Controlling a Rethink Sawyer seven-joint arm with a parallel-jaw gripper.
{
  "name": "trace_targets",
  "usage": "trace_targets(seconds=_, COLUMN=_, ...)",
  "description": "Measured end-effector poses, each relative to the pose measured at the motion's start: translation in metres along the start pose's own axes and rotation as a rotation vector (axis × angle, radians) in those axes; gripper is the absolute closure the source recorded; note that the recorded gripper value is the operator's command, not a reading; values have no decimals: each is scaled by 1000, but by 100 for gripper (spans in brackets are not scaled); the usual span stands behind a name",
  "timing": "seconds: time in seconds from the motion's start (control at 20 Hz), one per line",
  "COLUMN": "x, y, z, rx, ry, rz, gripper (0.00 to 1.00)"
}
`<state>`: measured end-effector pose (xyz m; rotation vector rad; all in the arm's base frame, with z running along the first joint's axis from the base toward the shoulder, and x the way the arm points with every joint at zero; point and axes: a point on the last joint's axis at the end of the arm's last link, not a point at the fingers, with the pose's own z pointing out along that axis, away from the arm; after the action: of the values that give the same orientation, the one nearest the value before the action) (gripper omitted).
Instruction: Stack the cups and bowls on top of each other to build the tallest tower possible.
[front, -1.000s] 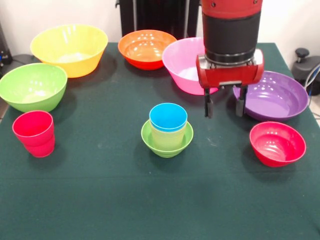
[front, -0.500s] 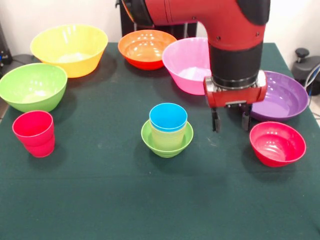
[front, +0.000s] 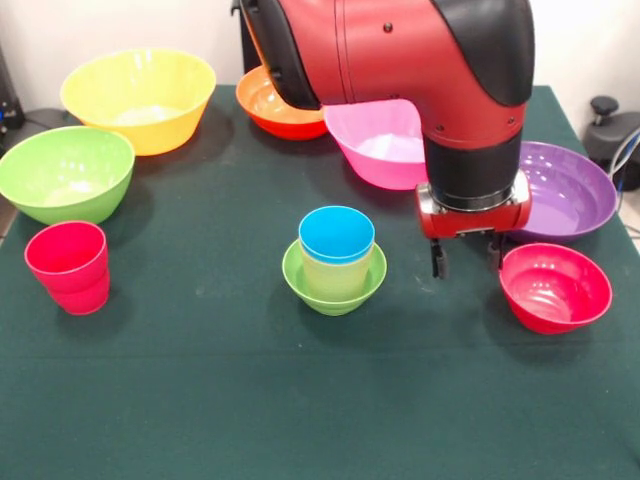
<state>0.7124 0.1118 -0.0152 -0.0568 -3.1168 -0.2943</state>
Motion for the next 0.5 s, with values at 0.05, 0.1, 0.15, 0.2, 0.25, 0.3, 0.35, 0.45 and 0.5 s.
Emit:
trace_targets(seconds=0.05, x=1, y=1, z=2, rx=-2, ry=3, rz=0, gripper=0)
trace_targets(seconds=0.1, x=2, y=2, z=4, rx=-4, ry=5, rz=-1, gripper=0)
trace_targets(seconds=0.15, x=3, y=3, z=5, rx=-6, ry=8, rz=-1, gripper=0)
trace_targets(seconds=0.2, x=3, y=4, z=6, rx=-7, ry=9, rz=-2, gripper=0)
trace_targets(seconds=0.25, x=4, y=5, z=8, rx=-10, ry=12, rz=-3, gripper=0)
trace_targets(seconds=0.3, x=4, y=6, z=9, rx=-12, ry=13, rz=-3, gripper=0)
trace_targets(seconds=0.35, x=4, y=6, z=9, rx=-13, ry=13, rz=-4, gripper=0)
trace_targets(seconds=0.45, x=4, y=7, z=9, rx=-13, ry=13, rz=-4, gripper=0)
trace_targets(seconds=0.5, x=4, y=7, z=9, rx=-13, ry=12, rz=-4, gripper=0)
